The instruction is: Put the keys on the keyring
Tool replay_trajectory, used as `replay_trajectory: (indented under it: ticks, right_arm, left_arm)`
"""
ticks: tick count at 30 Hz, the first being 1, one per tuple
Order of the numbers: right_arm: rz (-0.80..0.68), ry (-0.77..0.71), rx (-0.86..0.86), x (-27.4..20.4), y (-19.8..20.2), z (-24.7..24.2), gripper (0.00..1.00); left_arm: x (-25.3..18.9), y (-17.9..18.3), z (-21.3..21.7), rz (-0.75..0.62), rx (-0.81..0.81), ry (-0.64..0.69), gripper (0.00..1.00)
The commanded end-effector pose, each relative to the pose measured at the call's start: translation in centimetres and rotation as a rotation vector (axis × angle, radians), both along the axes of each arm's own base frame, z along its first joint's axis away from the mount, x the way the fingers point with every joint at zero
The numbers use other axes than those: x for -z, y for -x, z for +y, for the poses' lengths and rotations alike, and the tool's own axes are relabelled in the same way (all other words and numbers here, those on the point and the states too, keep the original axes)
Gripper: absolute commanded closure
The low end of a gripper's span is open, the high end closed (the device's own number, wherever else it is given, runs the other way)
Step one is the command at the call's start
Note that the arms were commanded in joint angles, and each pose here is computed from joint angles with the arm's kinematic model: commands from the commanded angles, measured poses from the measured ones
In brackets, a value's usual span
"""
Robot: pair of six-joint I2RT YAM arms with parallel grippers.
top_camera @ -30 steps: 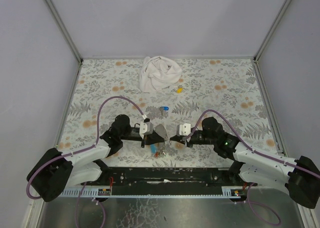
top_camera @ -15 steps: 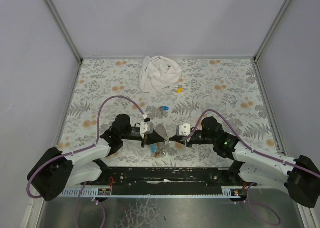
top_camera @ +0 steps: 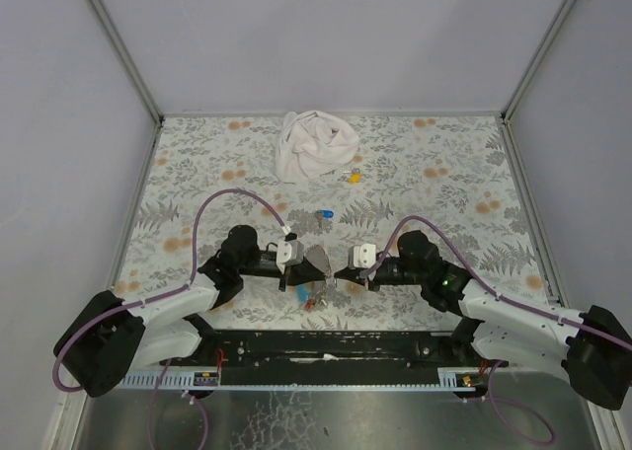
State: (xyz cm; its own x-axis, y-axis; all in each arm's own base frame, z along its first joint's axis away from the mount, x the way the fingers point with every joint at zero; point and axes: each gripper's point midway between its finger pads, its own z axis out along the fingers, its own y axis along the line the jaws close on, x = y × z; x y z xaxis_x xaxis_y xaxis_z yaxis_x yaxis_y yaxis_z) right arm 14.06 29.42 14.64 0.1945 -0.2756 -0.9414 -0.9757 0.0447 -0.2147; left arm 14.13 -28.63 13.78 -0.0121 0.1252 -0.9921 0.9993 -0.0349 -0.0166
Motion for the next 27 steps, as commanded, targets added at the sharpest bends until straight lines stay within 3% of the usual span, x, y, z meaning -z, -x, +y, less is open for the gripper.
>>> replay_trajectory:
  ticks: [1,27]
  right_arm:
    - [-0.028,-0.048,0.003,-1.5,-0.58,0.56,1.0]
    - [-0.016,-0.106,0.074,-2.26,-1.51,0.67,1.0]
  left_arm:
    - [-2.12,-0.86,-0.41,-0.064,-0.012,0.055,1.0]
    - [-2.35,-1.08,-1.13,-0.048,-0.042,0.073,1.0]
